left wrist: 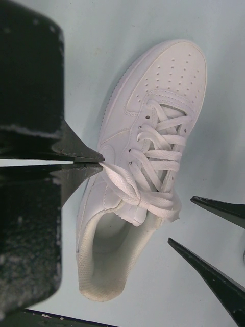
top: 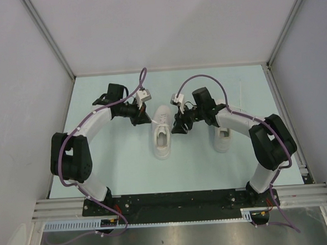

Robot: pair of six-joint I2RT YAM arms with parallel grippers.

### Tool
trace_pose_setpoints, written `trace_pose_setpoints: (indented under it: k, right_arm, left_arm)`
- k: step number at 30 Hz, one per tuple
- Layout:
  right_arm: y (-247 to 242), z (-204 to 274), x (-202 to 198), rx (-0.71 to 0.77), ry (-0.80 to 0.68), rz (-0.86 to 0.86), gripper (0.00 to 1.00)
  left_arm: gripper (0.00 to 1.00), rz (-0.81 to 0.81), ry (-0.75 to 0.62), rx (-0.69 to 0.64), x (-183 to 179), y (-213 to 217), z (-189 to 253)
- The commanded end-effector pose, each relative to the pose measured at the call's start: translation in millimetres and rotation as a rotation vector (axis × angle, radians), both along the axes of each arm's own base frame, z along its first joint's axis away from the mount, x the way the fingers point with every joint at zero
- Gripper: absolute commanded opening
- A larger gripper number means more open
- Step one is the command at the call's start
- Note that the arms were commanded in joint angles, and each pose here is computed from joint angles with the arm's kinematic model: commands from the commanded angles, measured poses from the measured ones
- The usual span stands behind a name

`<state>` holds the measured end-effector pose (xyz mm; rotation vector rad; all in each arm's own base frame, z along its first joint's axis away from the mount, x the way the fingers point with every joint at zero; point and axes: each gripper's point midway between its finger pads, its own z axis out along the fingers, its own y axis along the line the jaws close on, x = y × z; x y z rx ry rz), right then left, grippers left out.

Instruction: Tie the shoes

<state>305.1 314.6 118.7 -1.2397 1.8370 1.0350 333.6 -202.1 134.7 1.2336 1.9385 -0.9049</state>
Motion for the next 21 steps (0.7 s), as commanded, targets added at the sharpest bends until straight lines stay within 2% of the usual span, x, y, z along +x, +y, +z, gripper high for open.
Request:
trace_pose_setpoints:
  k: [1, 5, 10, 13, 14, 16, 17, 21]
  right_arm:
    - [15.8, 10.3, 8.6, 0.041, -0.095, 0.048, 0.52]
    - [21.1, 7.3, 12.1, 0.048, -0.112, 0.058, 0.48]
    - [23.5, 9.6, 13.4, 0.067, -0.147, 0.091, 0.36]
    - [24.1, 12.0, 13.0, 0.073, -0.163, 0.104, 0.23]
    - [23.1, 12.3, 14.5, 0.071, -0.167, 0.102, 0.15]
    - [21.0, 16.6, 14.9, 0.072, -0.175, 0.103, 0.08]
    - [19.7, 16.1, 14.6, 0.065, -0.177, 0.107, 0.0]
    - [13.3, 20.3, 11.0, 0.051, -0.182, 0.112, 0.0]
  left_arm:
    - [0.0, -0.019, -0.043, -0.041, 3.5, -6.9, 16.2]
    - [0.0, -0.022, -0.045, -0.045, 3.3, -7.4, 17.4]
    - [0.0, -0.024, -0.049, -0.046, 3.6, -7.6, 18.0]
    - [0.0, -0.024, -0.046, -0.046, 3.5, -7.6, 18.1]
    - [0.0, -0.024, -0.046, -0.044, 3.8, -7.5, 17.8]
    - [0.0, -0.027, -0.048, -0.043, 4.1, -7.4, 17.6]
    - [0.0, -0.026, -0.045, -0.042, 3.6, -7.3, 17.3]
    - [0.0, -0.017, -0.044, -0.037, 4.7, -5.5, 17.1]
